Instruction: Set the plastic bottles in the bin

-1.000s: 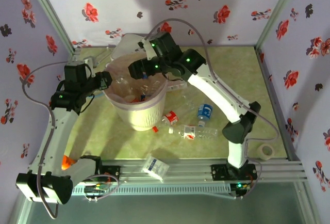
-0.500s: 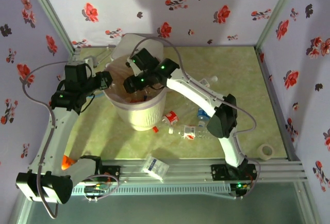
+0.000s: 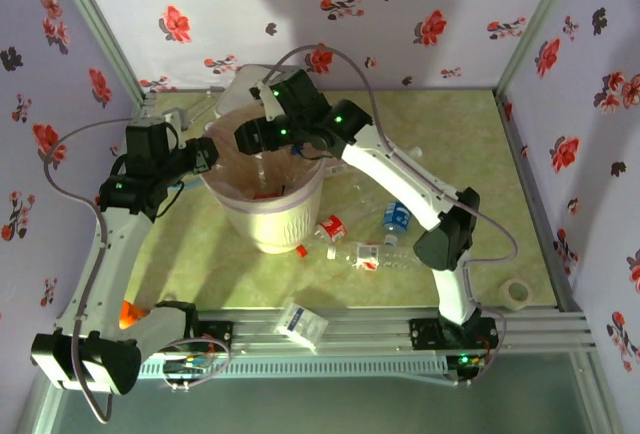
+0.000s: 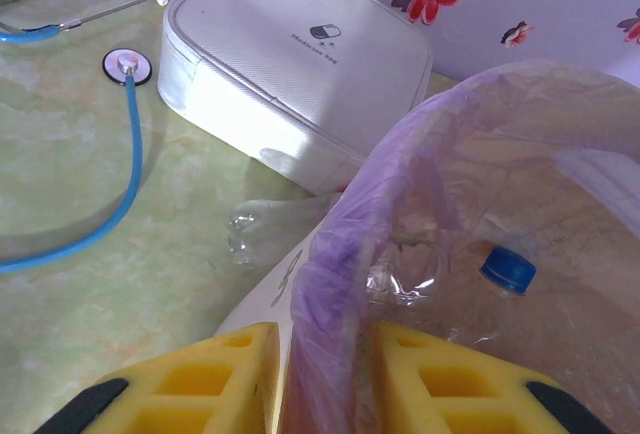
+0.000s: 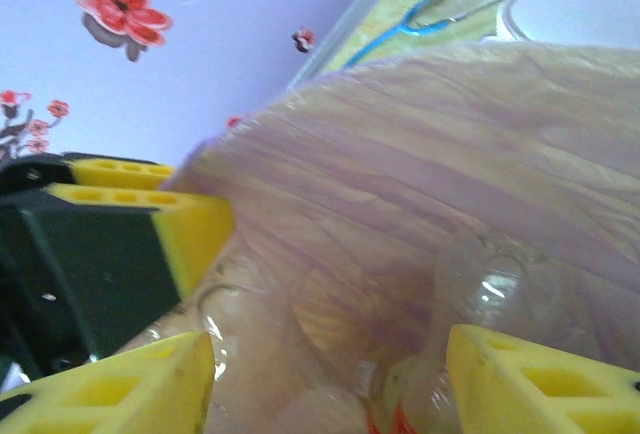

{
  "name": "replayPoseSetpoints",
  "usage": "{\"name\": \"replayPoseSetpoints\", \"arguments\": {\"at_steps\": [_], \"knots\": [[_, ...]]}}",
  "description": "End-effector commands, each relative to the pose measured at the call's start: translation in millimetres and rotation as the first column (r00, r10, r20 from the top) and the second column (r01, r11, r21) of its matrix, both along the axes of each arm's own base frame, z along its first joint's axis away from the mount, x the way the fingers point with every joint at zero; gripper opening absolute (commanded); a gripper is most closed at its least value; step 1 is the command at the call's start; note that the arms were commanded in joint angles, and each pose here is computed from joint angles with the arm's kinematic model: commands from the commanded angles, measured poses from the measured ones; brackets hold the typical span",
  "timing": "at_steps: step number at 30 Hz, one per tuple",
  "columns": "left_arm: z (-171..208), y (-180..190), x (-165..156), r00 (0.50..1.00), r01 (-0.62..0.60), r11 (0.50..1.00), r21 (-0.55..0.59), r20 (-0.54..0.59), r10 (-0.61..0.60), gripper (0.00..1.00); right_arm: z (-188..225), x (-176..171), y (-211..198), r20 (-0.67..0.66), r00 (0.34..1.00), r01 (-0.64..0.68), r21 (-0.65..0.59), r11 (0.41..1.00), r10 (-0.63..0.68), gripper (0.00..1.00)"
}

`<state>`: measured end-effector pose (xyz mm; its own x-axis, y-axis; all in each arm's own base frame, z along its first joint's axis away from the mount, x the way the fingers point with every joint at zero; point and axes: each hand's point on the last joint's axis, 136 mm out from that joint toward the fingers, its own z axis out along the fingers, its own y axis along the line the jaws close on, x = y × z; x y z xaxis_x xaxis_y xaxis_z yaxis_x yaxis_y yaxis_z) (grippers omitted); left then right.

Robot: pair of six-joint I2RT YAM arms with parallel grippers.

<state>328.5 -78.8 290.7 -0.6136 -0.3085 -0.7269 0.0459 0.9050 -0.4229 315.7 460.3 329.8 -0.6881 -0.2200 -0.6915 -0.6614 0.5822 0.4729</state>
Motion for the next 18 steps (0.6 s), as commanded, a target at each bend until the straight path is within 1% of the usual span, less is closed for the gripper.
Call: {"name": "replayPoseSetpoints", "arguments": {"at_steps": [1,4,6,8,11,15,18], "knots": [[11,-1,2,0.999,-0.013,1.0,-0.022,0.035,0.013,0.31,-3,-3,21,-0.075,0.996,-0.038,0.069,0.997,0.043,0.64],[13,6,3,0.997,-0.064,0.998,-0.025,0.041,0.065,0.3,-16,-12,30,-0.142,0.986,-0.078,0.094,0.993,0.091,0.65],[17,15,4,0.99,-0.121,0.992,-0.033,0.063,0.123,0.37,-21,-17,34,-0.158,0.982,-0.092,0.101,0.991,0.107,0.66],[24,18,6,0.984,-0.146,0.987,-0.062,0.094,0.151,0.39,-26,-17,35,-0.163,0.981,-0.09,0.097,0.991,0.105,0.66],[31,12,9,0.984,-0.122,0.985,-0.121,0.114,0.136,0.41,-36,-19,37,-0.187,0.976,-0.097,0.085,0.992,0.112,0.66],[27,10,13,0.987,-0.118,0.985,-0.125,0.094,0.13,0.42,-55,-22,36,-0.221,0.969,-0.103,0.055,0.993,0.112,0.67],[19,11,15,0.988,-0.126,0.985,-0.119,0.076,0.136,0.42,-52,-24,36,-0.218,0.969,-0.105,0.066,0.992,0.117,0.74]]}}
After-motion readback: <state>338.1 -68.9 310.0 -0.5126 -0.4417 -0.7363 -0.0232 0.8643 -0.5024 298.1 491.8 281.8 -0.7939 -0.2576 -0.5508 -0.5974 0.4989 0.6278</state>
